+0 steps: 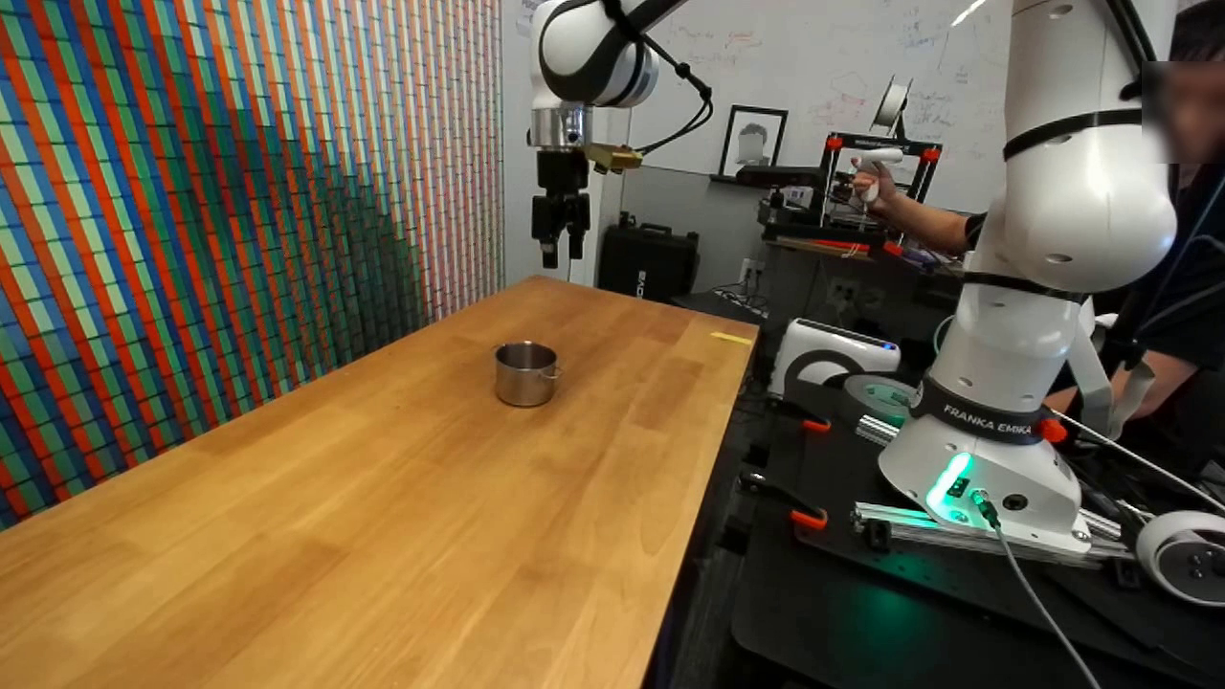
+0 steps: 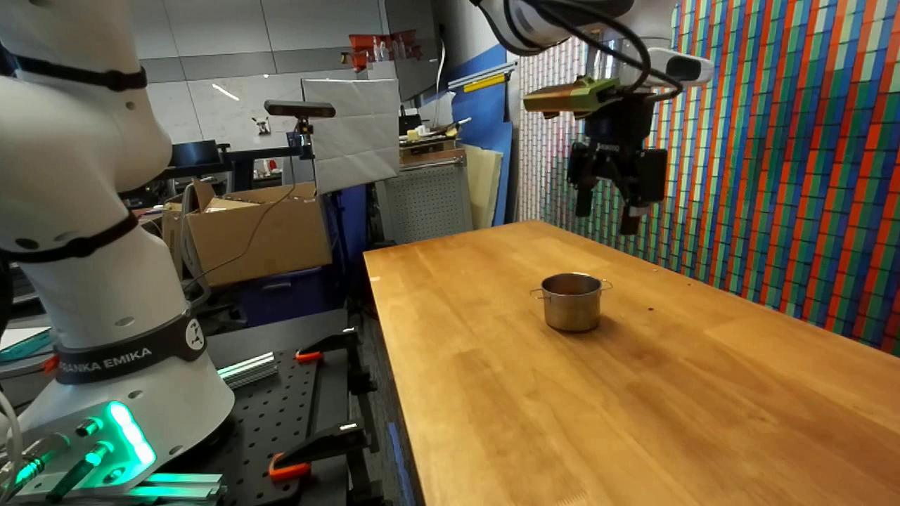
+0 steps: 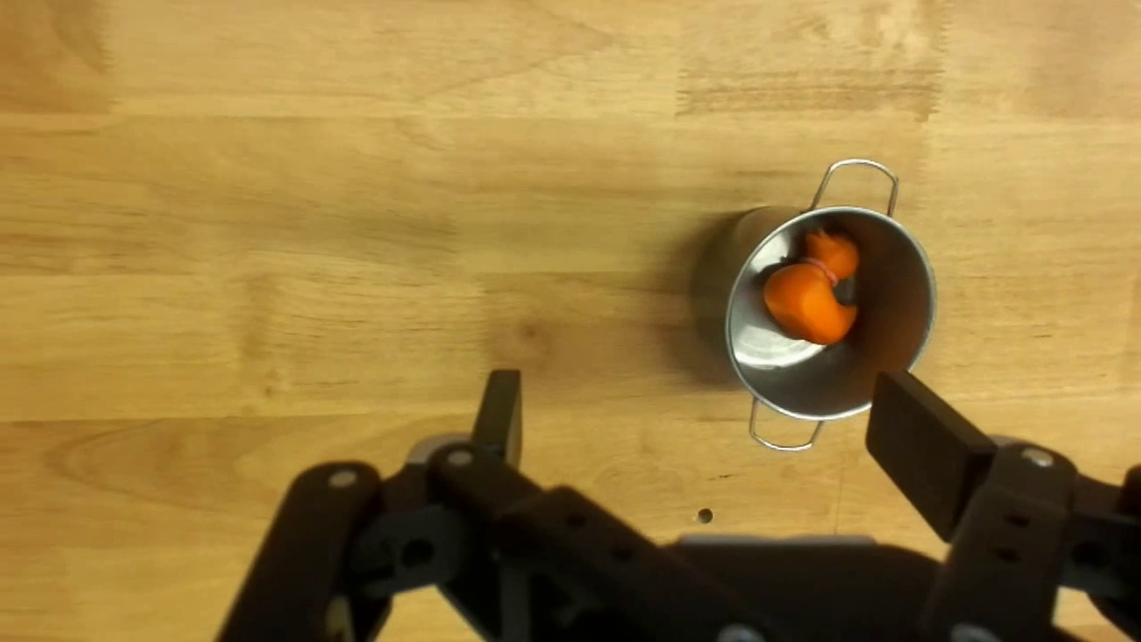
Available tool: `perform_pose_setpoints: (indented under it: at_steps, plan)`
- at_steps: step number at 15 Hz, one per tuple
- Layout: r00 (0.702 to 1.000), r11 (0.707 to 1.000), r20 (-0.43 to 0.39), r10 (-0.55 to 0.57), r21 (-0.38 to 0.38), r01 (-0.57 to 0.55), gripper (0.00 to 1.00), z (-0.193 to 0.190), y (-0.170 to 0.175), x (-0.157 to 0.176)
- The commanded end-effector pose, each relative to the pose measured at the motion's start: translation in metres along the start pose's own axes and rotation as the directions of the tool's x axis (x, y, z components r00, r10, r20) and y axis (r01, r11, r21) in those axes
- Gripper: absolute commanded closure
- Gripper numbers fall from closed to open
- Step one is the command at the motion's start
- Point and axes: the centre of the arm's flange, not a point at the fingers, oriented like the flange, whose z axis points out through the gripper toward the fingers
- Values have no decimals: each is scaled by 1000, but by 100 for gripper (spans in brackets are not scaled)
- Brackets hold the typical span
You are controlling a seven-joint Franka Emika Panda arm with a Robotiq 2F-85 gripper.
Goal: Put the orange rubber duck in the pot
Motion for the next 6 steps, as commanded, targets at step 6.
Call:
perform_pose_setpoints:
  at_steps: [6]
  plan:
    - [994,1000,111,-8,10,7,0,-33,16,-9]
